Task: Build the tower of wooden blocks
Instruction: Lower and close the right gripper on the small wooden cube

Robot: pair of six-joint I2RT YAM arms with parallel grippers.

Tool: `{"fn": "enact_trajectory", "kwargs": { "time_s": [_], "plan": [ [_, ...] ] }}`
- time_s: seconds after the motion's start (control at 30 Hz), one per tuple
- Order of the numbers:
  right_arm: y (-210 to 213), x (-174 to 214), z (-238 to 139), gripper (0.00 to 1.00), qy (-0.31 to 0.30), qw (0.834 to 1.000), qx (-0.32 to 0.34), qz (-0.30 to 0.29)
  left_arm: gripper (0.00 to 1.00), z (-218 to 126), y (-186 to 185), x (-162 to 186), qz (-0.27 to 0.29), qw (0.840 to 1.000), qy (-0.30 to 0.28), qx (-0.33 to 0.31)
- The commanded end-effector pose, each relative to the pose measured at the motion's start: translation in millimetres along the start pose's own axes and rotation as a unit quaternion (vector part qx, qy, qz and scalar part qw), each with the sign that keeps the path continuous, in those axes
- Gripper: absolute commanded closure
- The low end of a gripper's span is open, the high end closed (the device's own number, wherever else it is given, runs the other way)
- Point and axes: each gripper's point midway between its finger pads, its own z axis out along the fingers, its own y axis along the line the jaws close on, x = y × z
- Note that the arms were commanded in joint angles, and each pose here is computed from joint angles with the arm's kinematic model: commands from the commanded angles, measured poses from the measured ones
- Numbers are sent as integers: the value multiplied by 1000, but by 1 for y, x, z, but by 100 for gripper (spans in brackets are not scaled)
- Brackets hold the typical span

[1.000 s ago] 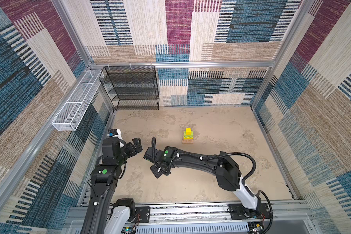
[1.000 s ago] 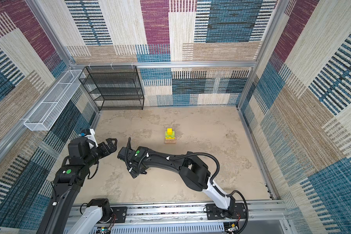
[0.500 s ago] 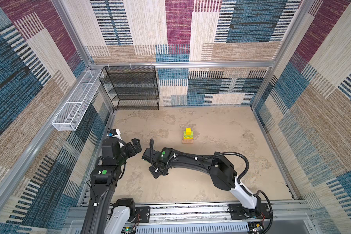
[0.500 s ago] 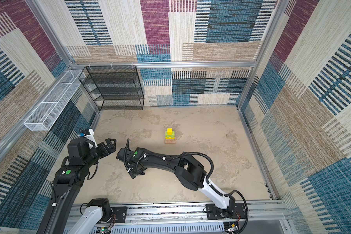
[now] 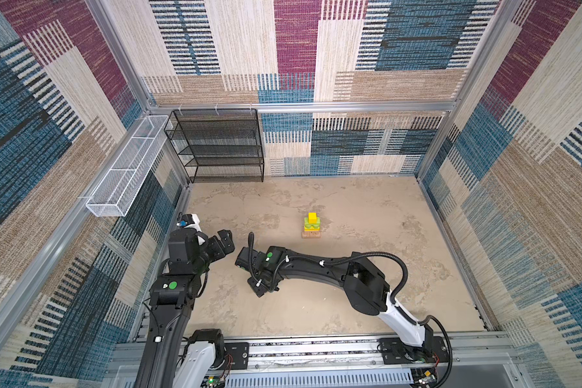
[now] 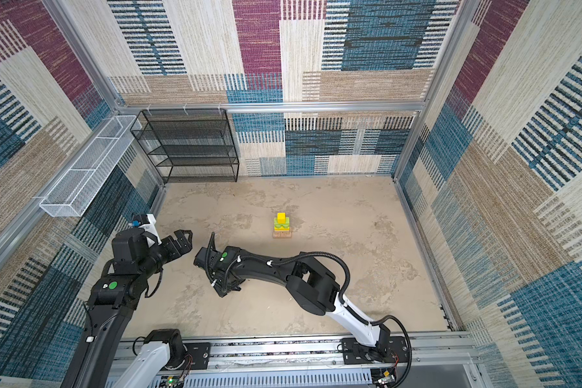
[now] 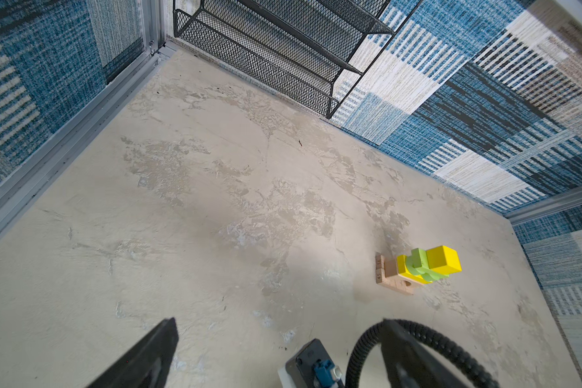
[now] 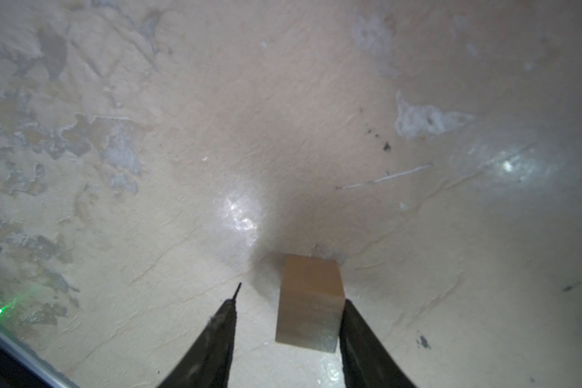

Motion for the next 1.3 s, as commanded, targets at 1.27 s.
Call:
{"fn": "enact_trajectory", "kwargs": {
  "time_s": [1.27],
  "plan": [
    [-12, -7, -8, 88, 4, 999, 47, 14, 2, -2, 3, -1, 9, 1000, -5, -9]
  ]
}}
